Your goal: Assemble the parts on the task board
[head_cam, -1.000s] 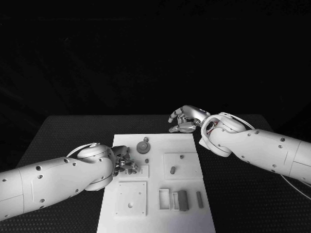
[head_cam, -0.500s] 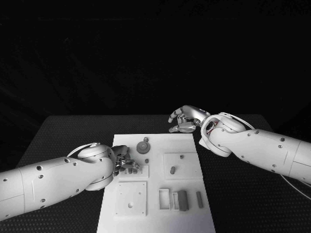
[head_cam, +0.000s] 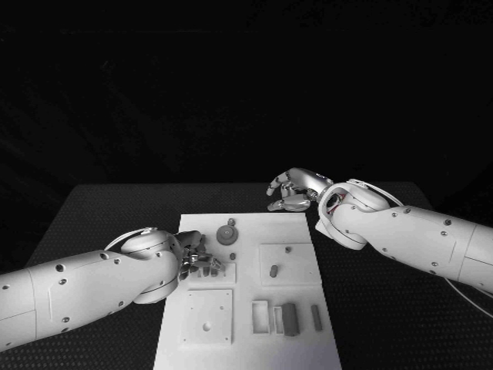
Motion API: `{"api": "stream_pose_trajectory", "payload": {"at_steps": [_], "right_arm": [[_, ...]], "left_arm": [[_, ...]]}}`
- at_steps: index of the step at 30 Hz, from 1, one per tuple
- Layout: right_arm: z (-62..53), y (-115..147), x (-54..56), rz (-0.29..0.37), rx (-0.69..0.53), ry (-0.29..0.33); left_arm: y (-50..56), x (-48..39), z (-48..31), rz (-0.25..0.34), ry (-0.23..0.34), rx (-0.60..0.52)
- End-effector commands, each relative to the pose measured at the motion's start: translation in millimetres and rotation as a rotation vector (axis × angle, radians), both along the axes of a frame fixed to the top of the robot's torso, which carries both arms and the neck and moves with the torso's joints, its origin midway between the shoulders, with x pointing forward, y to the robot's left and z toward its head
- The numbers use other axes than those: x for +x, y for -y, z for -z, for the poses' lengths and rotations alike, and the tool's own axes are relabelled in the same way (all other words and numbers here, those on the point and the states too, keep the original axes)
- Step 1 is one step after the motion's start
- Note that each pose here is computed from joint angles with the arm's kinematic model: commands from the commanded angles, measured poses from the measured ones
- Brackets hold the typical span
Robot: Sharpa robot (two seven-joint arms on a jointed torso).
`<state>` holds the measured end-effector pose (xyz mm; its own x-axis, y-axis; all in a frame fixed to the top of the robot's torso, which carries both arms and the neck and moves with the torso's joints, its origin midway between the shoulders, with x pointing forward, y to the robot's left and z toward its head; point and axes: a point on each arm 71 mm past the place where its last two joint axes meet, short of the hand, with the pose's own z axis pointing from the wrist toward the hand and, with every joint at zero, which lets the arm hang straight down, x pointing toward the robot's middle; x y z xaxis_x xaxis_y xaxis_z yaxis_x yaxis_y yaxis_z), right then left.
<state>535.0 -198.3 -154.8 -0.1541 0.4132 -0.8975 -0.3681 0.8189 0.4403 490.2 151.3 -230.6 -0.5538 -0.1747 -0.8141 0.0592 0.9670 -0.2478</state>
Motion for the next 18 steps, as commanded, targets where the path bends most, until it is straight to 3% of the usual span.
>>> {"api": "stream_pose_trajectory", "payload": {"at_steps": [1, 4, 8, 13, 18], "right_arm": [[0.2, 0.3, 0.2, -0.008, -0.003, 0.000], [0.3, 1.5, 0.7, -0.004, -0.003, 0.001], [0.5, 2.1, 1.2, -0.002, -0.004, 0.001], [0.9, 3.4, 2.3, 0.003, -0.005, 0.001], [1.2, 4.0, 2.8, 0.005, -0.005, 0.000]], "left_arm": [[-1.4, -2.9, -0.1, -0.002, -0.021, -0.038], [-3.3, -5.7, -1.2, -0.004, -0.030, -0.049], [-6.4, -2.5, -12.9, -0.011, -0.017, -0.063], [-17.2, 18.4, -37.4, -0.055, 0.034, -0.083], [-31.2, 38.5, -49.3, -0.124, 0.042, -0.115]]}}
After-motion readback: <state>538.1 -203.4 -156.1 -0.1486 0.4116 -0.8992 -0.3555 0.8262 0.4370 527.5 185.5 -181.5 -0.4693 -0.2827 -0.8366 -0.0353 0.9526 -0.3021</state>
